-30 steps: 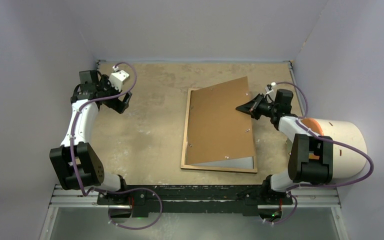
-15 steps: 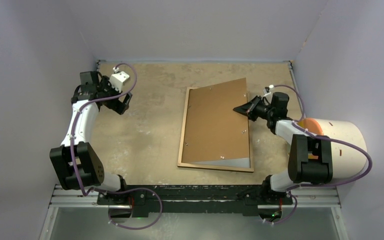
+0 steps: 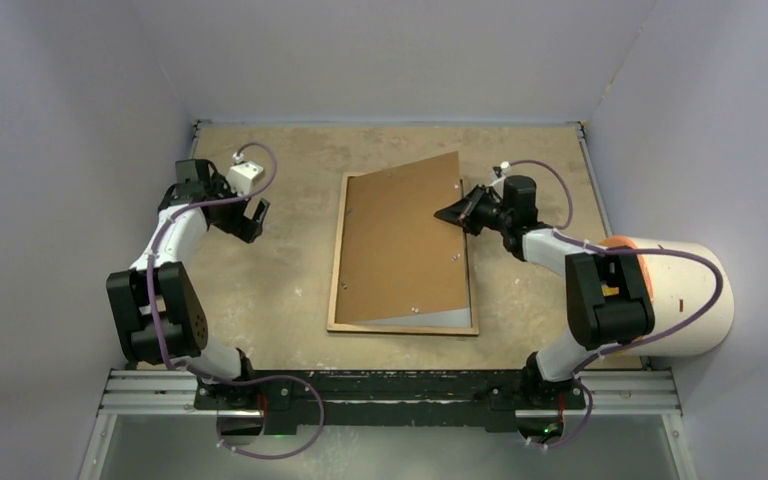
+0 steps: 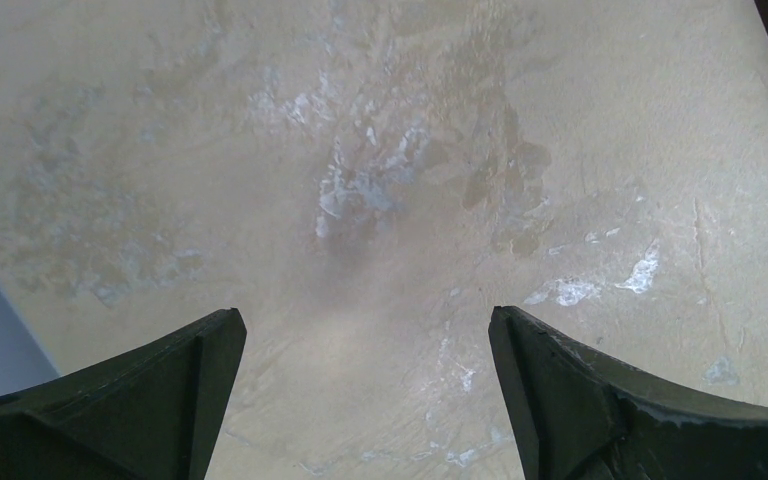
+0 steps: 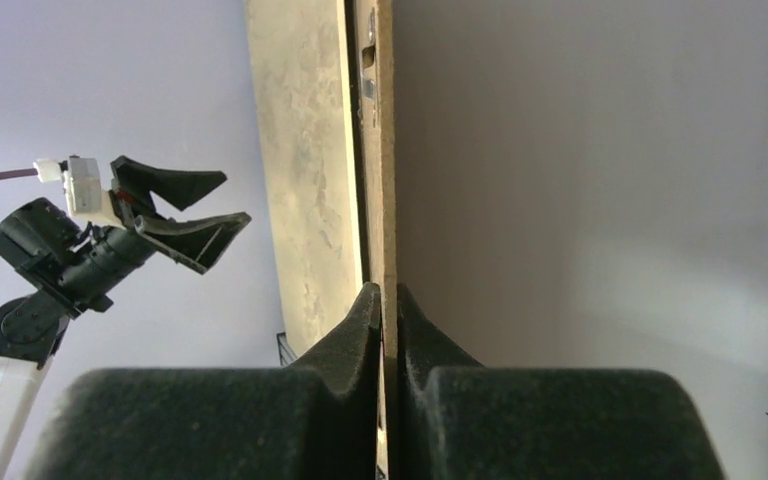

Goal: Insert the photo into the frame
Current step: Place the photo frame item in the photo frame.

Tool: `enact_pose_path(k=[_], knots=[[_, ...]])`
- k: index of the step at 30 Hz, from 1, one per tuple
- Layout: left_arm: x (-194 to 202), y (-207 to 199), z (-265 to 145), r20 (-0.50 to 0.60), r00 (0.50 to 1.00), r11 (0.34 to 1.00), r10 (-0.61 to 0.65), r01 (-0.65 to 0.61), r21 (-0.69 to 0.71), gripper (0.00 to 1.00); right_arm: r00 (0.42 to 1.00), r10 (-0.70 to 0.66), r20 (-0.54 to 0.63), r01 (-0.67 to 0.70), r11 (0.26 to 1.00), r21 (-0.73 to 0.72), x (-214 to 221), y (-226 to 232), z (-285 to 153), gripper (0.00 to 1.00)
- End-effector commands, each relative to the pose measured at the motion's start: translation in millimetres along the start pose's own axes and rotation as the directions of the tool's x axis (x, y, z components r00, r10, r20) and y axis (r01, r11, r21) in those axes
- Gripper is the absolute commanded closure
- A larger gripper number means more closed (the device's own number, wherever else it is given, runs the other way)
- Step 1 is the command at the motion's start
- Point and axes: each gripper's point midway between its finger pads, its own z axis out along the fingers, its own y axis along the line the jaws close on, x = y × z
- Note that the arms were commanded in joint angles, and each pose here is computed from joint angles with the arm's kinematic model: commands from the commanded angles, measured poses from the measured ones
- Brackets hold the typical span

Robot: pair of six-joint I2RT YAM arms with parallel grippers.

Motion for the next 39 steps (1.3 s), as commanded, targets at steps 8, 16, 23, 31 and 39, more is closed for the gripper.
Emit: enact_pose_path(k=[8, 16, 23, 31, 39], knots=[[12, 17, 8, -0.045, 0.999, 0.997, 0.004, -0.008, -0.080, 0.00, 0.997, -0.069, -0.032, 0.072, 0.990, 0.120, 8, 15, 51, 0.60], [7, 14, 7, -0.027, 1.000, 0.998, 0.012, -0.013, -0.056, 0.00, 0.990, -0.137, -0.034, 0.141, 0.968, 0.206, 9, 17, 52, 0.05], [10, 14, 9, -0.039, 0.999, 0.998, 0.002, -0.004, -0.055, 0.00, 0.980, -0.194, -0.031, 0.195, 0.937, 0.288, 7, 19, 49, 0.01], [7, 17, 4, -0.042, 0.999, 0.998, 0.005, -0.008, -0.070, 0.00, 0.974, -0.227, -0.011, 0.212, 0.894, 0.396, -1, 15, 46, 0.01], [11, 17, 7, -0.056, 0.998, 0.998, 0.001, -0.005, -0.068, 0.00, 0.962, -0.264, -0.069, 0.261, 0.819, 0.510, 3, 1, 49, 0.01]])
